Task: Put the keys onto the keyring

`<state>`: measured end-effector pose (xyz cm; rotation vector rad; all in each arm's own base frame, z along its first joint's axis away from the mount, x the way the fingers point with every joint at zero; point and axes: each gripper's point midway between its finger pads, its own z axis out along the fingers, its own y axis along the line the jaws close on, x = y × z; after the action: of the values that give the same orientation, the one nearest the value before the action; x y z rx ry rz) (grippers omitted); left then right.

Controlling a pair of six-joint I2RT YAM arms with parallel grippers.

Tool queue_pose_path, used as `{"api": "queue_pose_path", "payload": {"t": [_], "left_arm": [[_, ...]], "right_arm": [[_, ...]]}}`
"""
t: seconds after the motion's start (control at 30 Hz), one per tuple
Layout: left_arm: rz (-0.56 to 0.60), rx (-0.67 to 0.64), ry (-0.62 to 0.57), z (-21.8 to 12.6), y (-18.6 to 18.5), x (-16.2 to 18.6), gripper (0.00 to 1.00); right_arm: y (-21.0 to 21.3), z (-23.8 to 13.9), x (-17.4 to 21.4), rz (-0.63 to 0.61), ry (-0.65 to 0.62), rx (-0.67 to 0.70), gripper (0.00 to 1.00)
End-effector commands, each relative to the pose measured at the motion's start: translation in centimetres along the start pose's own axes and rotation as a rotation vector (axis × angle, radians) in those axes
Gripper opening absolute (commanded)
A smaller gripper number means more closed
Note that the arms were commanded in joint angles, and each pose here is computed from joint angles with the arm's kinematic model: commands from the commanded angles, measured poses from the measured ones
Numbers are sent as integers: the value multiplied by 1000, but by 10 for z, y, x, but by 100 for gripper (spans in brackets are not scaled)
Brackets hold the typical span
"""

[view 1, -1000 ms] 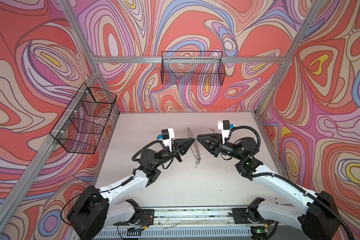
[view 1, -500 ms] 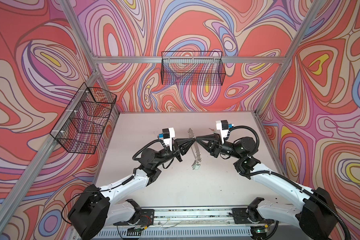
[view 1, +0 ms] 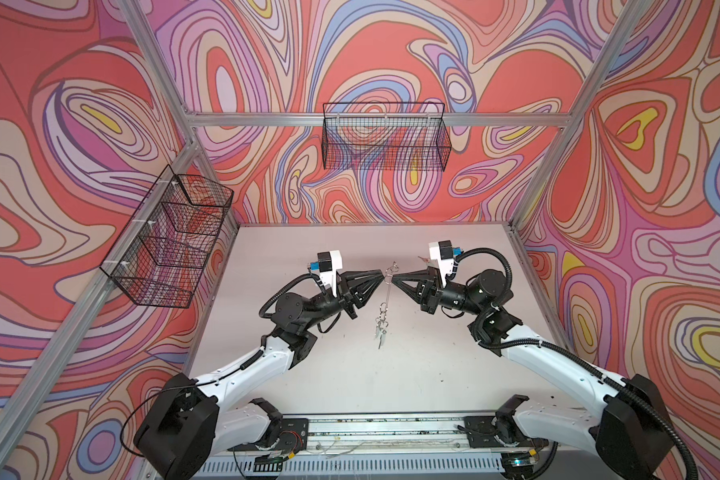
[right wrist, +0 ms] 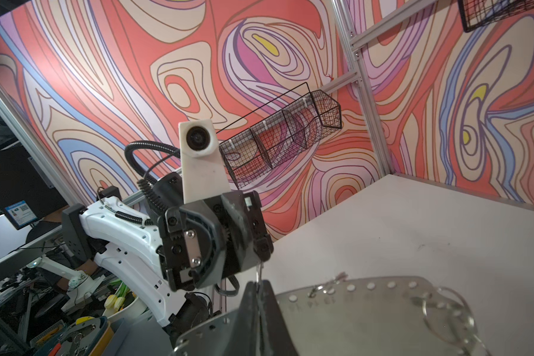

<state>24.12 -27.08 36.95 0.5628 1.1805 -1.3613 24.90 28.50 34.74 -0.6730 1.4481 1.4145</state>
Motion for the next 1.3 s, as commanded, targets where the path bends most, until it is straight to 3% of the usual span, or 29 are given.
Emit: {"api": "queue_pose_path", "payload": {"t": [0.0,0.3,0.47,1.17,1.27], "left_arm": [[4,75,35,1,-18,-14,19],[25,27,215,3,-4,7,22],[35,1,217,-1,6,7,23],[-40,158,296,10,-1,24,20],[-58,169,319,9,-1,28,24]], "right_arm": [[8,-1,-11,-61,10,-10,0],[9,-1,-7,-76,54,-11,0],[10,0,-5,-72,64,-17,0],[10,3,-3,-76,89,-33,0],[12,2,-4,-78,87,-36,0]]}}
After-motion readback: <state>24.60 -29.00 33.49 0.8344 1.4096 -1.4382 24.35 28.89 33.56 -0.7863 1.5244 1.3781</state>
